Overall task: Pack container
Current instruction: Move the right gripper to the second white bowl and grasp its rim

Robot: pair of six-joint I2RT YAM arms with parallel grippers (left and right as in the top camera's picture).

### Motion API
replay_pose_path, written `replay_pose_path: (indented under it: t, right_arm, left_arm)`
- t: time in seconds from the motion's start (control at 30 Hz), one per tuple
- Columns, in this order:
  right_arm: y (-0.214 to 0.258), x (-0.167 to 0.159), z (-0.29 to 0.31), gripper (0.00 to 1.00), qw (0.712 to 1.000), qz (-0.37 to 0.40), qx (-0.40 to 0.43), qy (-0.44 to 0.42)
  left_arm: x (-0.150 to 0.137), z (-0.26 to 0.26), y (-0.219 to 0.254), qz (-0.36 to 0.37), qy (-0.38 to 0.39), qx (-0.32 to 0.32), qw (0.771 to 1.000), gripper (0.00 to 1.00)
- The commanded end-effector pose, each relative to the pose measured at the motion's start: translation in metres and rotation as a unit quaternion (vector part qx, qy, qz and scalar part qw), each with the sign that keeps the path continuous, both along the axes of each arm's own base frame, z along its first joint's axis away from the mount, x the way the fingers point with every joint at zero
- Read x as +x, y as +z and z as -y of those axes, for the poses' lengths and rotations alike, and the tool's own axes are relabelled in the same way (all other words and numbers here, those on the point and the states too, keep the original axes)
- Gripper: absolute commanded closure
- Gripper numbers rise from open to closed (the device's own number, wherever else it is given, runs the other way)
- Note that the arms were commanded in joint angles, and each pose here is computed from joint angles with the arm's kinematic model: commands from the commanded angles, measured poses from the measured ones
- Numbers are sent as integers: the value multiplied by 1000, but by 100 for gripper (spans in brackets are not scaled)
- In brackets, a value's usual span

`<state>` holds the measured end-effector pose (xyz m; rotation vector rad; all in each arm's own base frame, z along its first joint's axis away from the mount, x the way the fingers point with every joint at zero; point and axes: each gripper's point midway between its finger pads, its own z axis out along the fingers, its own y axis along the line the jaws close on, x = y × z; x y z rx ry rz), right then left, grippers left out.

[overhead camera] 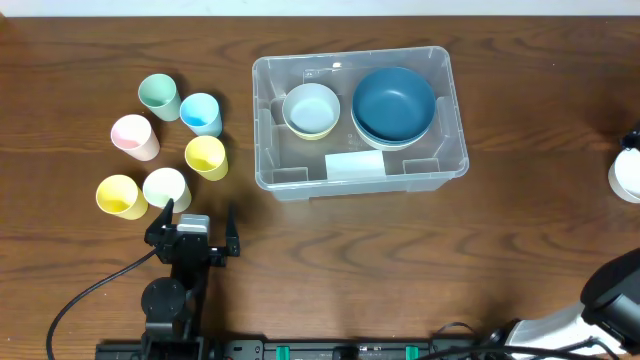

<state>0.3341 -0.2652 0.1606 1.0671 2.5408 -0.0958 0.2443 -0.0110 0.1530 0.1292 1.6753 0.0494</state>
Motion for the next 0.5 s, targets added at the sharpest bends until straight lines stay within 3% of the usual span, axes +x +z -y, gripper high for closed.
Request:
replay_pose_path:
  t: [0.0, 0.47]
  right_arm:
    - [-26, 6, -1, 16, 999, -11, 25, 39]
    - [-94, 14, 17, 25, 995, -50, 44, 75]
  left_arm:
    - [0, -3, -16, -23, 9, -3, 1000, 2]
    - [0, -3, -16, -23, 9, -3, 1000, 2]
